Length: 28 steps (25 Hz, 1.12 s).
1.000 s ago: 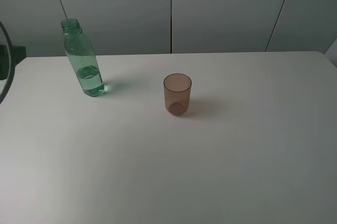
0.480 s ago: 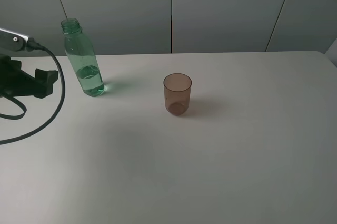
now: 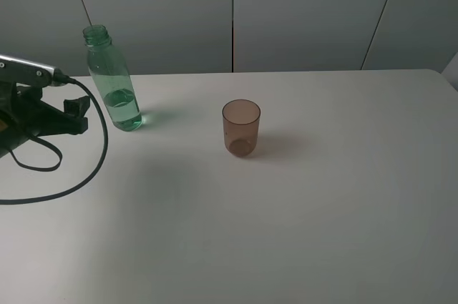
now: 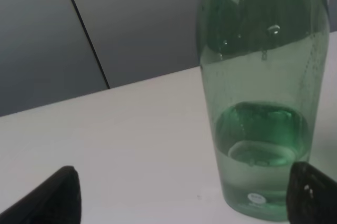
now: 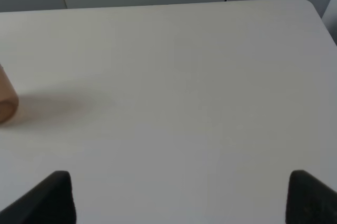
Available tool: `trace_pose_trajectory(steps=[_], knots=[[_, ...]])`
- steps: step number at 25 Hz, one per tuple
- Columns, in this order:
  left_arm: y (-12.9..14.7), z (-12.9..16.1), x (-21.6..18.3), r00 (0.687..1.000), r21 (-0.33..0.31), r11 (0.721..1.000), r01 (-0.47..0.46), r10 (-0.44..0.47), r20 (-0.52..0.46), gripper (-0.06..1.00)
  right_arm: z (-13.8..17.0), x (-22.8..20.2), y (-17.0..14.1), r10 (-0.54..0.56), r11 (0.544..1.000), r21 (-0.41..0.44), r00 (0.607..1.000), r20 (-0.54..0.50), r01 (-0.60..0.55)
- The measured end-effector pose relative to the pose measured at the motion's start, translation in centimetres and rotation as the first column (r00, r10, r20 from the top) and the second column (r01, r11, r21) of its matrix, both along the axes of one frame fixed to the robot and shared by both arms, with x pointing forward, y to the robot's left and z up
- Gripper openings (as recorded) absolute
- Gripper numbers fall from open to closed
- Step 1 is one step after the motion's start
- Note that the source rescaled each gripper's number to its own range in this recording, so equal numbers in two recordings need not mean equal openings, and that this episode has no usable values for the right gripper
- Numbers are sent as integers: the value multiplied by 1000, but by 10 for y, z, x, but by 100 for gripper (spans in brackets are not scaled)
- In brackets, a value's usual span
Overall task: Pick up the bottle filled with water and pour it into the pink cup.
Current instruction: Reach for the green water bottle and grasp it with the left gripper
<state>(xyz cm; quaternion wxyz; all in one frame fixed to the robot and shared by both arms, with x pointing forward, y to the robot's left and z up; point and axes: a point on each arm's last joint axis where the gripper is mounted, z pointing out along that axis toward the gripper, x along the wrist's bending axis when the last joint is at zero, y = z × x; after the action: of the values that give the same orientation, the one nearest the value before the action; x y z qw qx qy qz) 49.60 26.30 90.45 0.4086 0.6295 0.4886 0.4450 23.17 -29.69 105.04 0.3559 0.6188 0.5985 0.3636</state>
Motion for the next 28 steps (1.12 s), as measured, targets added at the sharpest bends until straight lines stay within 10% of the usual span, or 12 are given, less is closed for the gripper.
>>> trace_pose_trajectory(steps=[28], knots=[[-16,-31,37,984,74,982,175,-177,16,99,0,0,0,0,1000,0,1000,0,0]])
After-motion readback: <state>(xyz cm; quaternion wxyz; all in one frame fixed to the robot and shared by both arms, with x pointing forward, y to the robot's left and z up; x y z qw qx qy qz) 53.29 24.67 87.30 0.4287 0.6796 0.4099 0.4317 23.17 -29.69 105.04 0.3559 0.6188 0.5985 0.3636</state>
